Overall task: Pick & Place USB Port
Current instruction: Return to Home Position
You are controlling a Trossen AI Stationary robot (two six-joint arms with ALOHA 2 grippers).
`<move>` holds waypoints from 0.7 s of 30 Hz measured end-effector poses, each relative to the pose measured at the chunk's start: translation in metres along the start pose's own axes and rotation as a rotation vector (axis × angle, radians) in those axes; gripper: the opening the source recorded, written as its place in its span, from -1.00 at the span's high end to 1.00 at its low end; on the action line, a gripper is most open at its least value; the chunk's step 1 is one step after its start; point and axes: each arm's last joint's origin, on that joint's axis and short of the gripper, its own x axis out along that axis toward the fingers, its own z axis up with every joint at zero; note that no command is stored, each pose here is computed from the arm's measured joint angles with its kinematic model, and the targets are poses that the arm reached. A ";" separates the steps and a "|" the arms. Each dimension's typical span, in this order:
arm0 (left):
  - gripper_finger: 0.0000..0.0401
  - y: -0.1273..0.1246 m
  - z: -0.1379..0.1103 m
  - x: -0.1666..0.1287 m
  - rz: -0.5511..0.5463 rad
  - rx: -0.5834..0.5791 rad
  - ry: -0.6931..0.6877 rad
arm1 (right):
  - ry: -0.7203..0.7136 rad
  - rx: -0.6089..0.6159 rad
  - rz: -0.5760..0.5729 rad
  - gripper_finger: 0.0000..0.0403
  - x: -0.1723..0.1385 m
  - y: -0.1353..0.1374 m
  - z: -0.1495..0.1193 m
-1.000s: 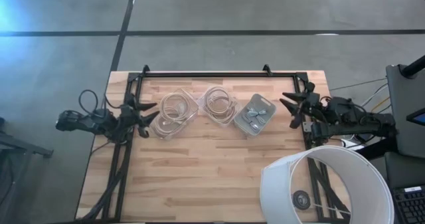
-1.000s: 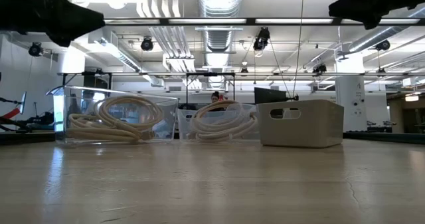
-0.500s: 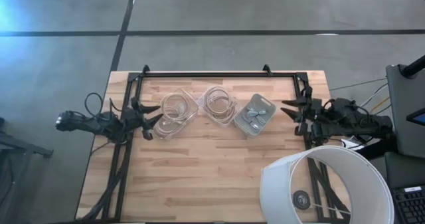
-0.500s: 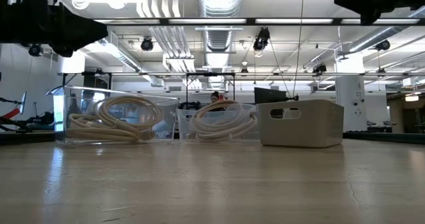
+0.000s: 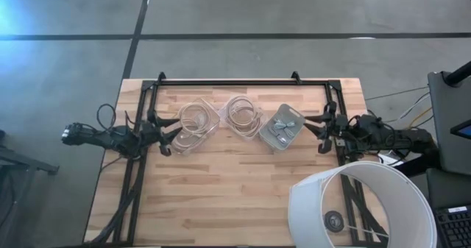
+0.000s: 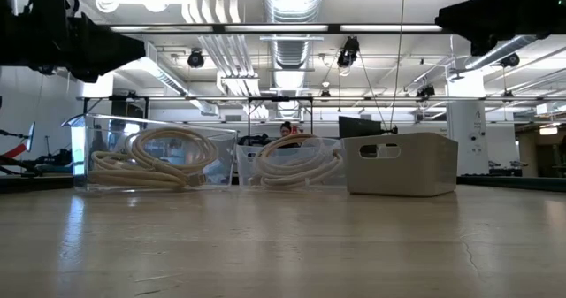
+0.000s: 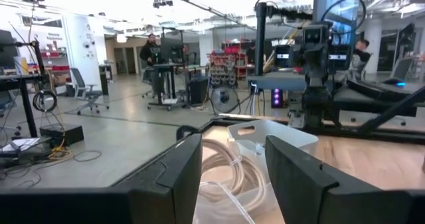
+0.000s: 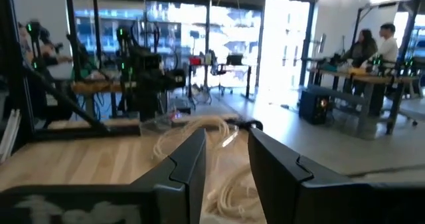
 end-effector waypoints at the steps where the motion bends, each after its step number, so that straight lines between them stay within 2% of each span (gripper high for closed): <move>1: 0.15 0.000 0.000 0.000 -0.001 -0.011 0.002 | -0.013 0.002 -0.001 0.45 0.000 0.000 -0.001; 6: 0.15 0.000 -0.002 0.000 -0.002 -0.028 0.014 | 0.024 0.030 0.002 0.42 0.003 0.001 -0.018; 15: 0.15 0.000 -0.002 0.000 -0.001 -0.031 0.016 | 0.044 0.024 0.001 0.38 0.004 0.002 -0.031; 21: 0.15 0.000 -0.003 0.000 -0.001 -0.054 0.024 | 0.081 0.062 -0.001 0.40 0.004 0.002 -0.045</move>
